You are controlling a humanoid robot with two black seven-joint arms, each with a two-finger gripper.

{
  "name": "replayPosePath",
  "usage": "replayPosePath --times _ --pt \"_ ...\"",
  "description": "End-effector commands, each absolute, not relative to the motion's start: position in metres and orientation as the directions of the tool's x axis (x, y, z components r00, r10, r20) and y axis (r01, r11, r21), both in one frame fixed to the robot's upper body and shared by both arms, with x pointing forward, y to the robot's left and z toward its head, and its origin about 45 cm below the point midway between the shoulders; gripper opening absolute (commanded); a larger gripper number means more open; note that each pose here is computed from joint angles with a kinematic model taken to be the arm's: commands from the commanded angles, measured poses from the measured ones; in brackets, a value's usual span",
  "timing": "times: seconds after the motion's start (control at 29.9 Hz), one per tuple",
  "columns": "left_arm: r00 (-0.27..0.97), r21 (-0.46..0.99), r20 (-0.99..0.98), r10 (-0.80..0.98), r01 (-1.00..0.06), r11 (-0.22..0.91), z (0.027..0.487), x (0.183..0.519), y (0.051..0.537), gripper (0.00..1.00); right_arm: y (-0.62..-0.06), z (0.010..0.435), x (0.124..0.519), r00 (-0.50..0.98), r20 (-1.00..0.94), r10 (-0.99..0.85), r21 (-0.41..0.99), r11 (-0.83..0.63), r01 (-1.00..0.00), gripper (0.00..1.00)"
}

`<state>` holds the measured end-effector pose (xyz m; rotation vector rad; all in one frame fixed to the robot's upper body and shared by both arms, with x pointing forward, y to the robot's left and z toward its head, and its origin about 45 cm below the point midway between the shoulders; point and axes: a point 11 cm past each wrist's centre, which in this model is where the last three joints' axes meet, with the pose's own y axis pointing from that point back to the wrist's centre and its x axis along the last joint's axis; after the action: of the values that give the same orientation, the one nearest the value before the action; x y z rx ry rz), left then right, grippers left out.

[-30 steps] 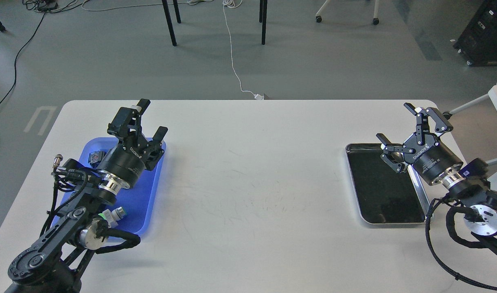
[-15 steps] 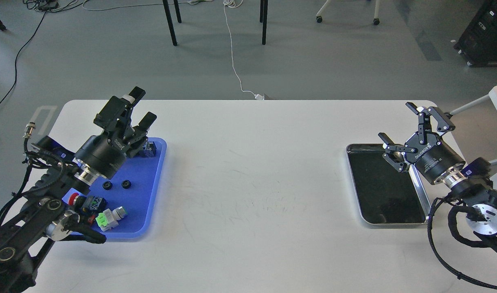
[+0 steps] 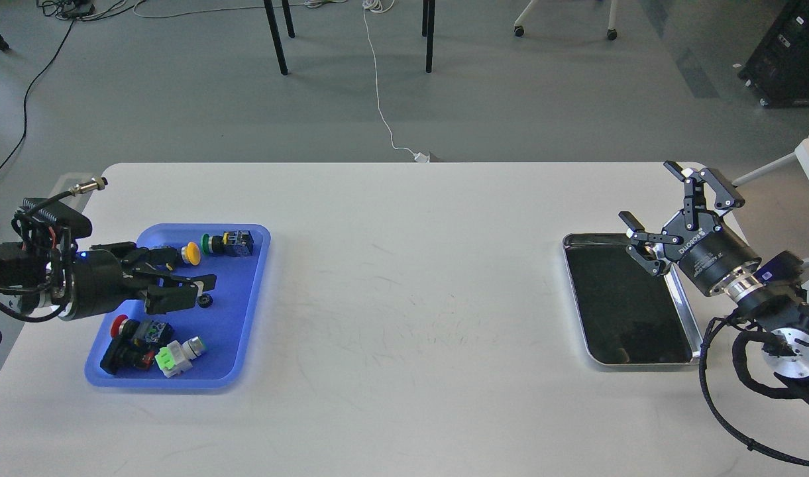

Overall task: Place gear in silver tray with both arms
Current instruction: 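Close the left gripper on the small black gear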

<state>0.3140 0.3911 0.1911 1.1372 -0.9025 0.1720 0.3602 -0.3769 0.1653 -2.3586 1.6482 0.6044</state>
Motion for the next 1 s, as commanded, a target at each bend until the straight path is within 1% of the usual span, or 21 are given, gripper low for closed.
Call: replayPosePath --times 0.0,0.07,0.2,0.4,0.6,0.97 --pt "0.635 0.750 0.660 -0.401 -0.522 0.407 0.185 0.316 0.393 0.95 -0.381 0.166 0.359 0.290 -0.431 -0.854 0.072 -0.353 -0.933 0.99" --pt "0.637 0.786 0.619 -0.460 -0.501 0.363 0.177 0.317 0.400 0.95 -0.382 0.167 0.359 0.289 -0.429 -0.856 0.072 -0.352 -0.933 0.99" --pt "0.653 0.814 0.580 -0.488 -0.486 0.318 0.169 0.327 0.408 0.93 -0.382 0.167 0.360 0.290 -0.430 -0.855 0.070 -0.352 -0.933 0.99" --pt "0.679 0.836 0.547 -0.489 -0.476 0.274 0.156 0.337 0.414 0.69 -0.381 0.167 0.359 0.291 -0.430 -0.855 0.071 -0.354 -0.933 0.99" --pt "0.689 0.849 0.527 -0.497 -0.456 0.268 0.148 0.335 0.413 0.69 -0.381 0.167 0.359 0.292 -0.431 -0.854 0.071 -0.355 -0.932 0.99" --pt "0.713 0.858 0.511 -0.479 -0.455 0.239 0.139 0.335 0.423 0.69 -0.381 0.167 0.359 0.293 -0.430 -0.854 0.069 -0.355 -0.932 0.99"
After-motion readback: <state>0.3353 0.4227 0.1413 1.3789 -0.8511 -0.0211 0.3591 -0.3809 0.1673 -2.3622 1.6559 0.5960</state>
